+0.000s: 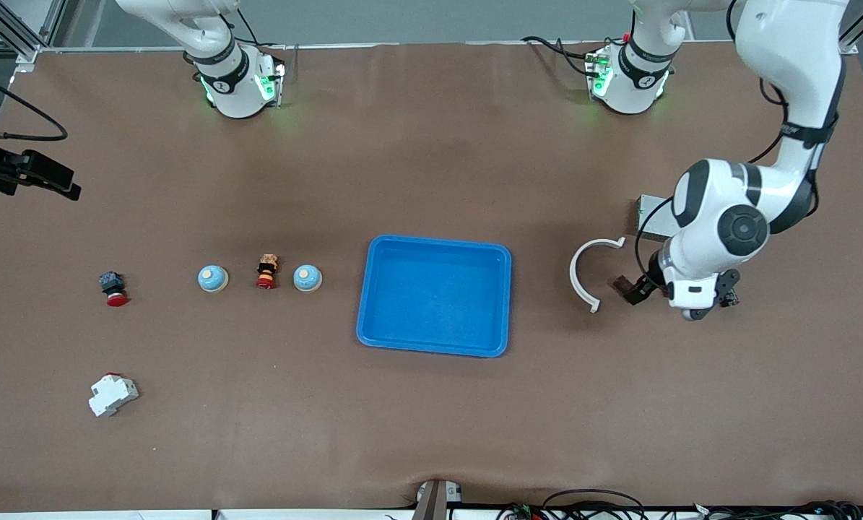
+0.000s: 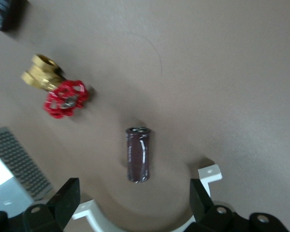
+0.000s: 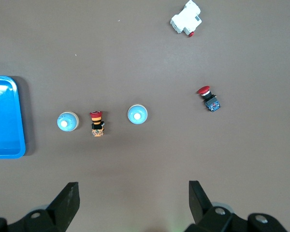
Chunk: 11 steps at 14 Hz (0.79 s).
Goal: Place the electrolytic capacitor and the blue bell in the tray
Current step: 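Reach the left gripper to the dark capacitor by the white strip and grasp it, then lift the capacitor with the left gripper while the right gripper reaches a bell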
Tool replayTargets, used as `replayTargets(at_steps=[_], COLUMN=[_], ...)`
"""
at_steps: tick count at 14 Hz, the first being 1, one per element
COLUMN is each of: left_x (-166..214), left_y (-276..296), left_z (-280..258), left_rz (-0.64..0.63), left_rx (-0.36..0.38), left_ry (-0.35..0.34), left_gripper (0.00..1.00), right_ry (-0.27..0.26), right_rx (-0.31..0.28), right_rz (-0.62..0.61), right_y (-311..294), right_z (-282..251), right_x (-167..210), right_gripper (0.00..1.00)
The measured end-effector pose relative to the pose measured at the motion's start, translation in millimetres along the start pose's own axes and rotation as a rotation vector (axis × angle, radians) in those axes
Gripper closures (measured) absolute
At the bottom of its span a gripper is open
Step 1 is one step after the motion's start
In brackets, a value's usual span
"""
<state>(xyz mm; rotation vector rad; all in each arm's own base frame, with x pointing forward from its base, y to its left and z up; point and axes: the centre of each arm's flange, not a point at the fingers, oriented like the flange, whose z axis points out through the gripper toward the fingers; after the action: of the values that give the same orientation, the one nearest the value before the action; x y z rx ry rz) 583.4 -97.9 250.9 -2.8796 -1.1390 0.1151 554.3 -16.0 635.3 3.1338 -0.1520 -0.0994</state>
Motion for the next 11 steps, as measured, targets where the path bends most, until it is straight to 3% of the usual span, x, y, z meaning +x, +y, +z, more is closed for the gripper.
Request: replayTargets(at_steps=[7,9,10,11], left_x=[6.7,7.5,7.3,7.3], left_y=[-0.8,-2.7,-3.0,-3.0], left_z=[59.6,65.5,67.4,68.0], left_rz=[-0.034,-0.037,-0.037,-0.037], left_rx=[0.004,0.010,0.012,0.012], left_ry=[-0.022,-0.028,-0.030,-0.031], left_gripper=[0.23,0.38,0.38,0.45], right_ry=[-0.001,0.029,0.035,0.025], right_rx=[0.002,0.009,0.011,0.009], right_rz=[-0.023,-0.052,-0.073,-0.098], right_y=[-13.5,-31.4,-45.1,-61.5], right_z=[4.7,11.5,17.9,27.3], right_x=[3.3,13.5,18.3,22.2], right_gripper=[0.00,0.00,0.00,0.00])
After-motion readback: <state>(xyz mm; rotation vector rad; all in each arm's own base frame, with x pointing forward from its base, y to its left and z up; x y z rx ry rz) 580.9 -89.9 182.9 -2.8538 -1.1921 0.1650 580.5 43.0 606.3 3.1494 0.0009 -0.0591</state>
